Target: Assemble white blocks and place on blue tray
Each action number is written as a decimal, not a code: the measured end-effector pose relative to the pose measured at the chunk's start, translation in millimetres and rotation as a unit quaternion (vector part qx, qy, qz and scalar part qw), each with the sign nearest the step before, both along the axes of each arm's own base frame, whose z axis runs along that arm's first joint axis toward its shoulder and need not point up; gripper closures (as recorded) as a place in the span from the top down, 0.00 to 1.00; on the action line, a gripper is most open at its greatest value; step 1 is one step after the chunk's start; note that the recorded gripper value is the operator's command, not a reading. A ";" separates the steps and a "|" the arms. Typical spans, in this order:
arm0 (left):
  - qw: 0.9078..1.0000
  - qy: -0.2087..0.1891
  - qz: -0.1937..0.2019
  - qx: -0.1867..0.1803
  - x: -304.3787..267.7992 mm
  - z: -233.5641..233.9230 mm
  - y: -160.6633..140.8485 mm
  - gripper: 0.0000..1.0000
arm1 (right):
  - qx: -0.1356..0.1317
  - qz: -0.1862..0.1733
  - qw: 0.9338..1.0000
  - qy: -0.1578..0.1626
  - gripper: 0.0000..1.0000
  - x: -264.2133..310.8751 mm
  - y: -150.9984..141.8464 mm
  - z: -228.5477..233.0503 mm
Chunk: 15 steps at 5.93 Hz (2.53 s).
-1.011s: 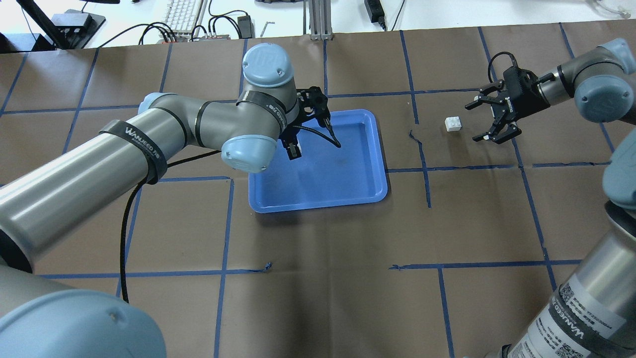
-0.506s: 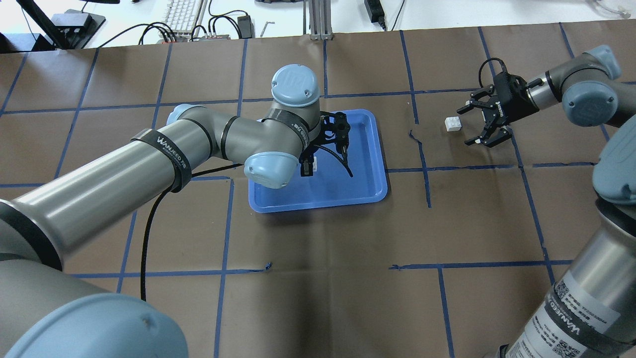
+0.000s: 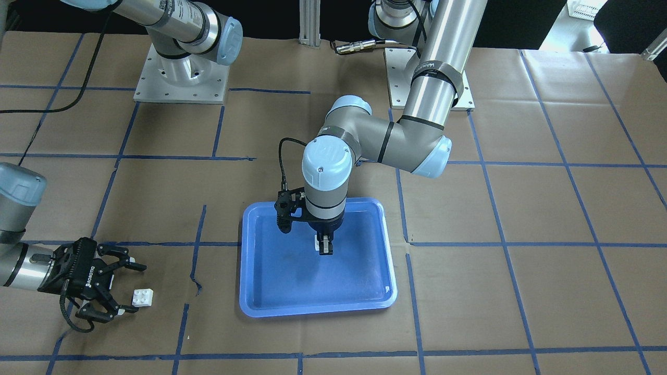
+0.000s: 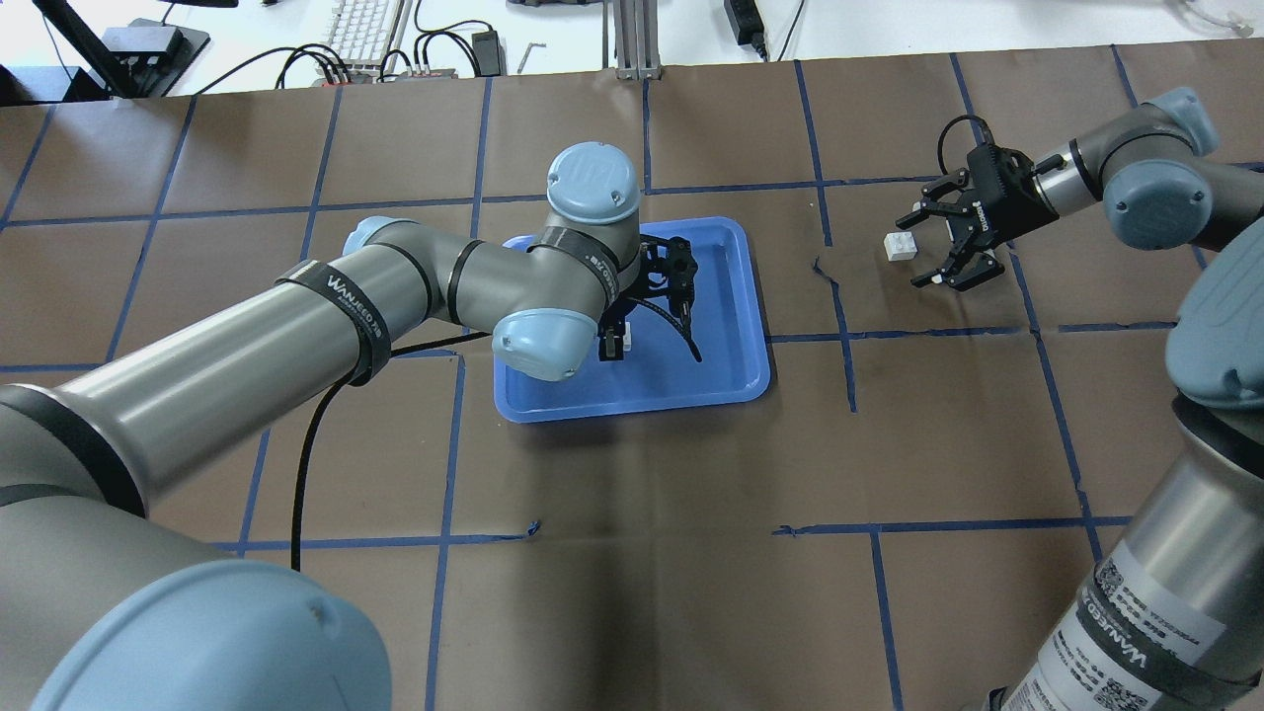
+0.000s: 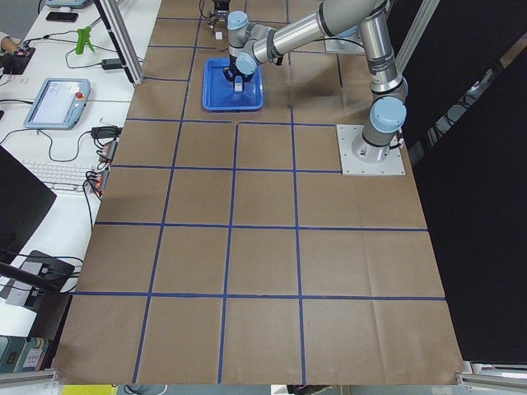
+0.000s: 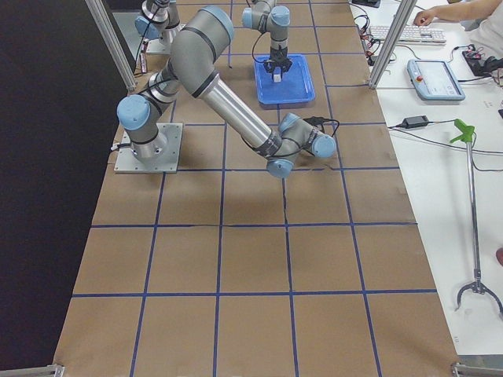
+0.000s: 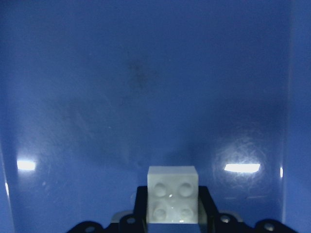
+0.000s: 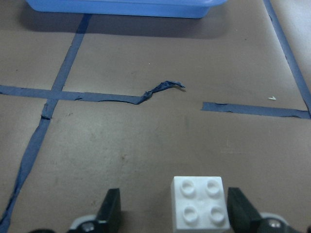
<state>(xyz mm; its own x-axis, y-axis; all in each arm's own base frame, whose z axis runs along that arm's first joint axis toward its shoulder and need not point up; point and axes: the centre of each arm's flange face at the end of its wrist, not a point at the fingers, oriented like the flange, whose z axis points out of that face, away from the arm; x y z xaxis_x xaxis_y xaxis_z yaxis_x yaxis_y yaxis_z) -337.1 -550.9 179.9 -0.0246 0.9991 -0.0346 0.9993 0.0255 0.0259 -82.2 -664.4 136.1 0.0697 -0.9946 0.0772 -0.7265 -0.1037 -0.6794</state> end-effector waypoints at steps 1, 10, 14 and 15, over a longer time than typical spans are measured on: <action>1.000 -0.001 0.001 -0.002 2.0 14.5 -1.2 0.99 | -0.003 0.000 1.000 0.000 0.17 0.1 -0.9 1.5; 0.829 -0.009 0.559 0.012 166.3 324.4 84.6 0.99 | 0.000 -0.015 1.000 -0.014 0.18 164.5 86.0 122.2; 0.723 0.009 0.691 -0.005 184.5 331.5 77.8 0.99 | -0.005 -0.055 0.998 -0.014 0.18 293.4 108.9 58.4; 0.721 0.011 0.693 -0.008 185.3 332.9 77.3 0.99 | -0.003 -0.070 0.997 -0.017 0.18 307.2 107.8 34.1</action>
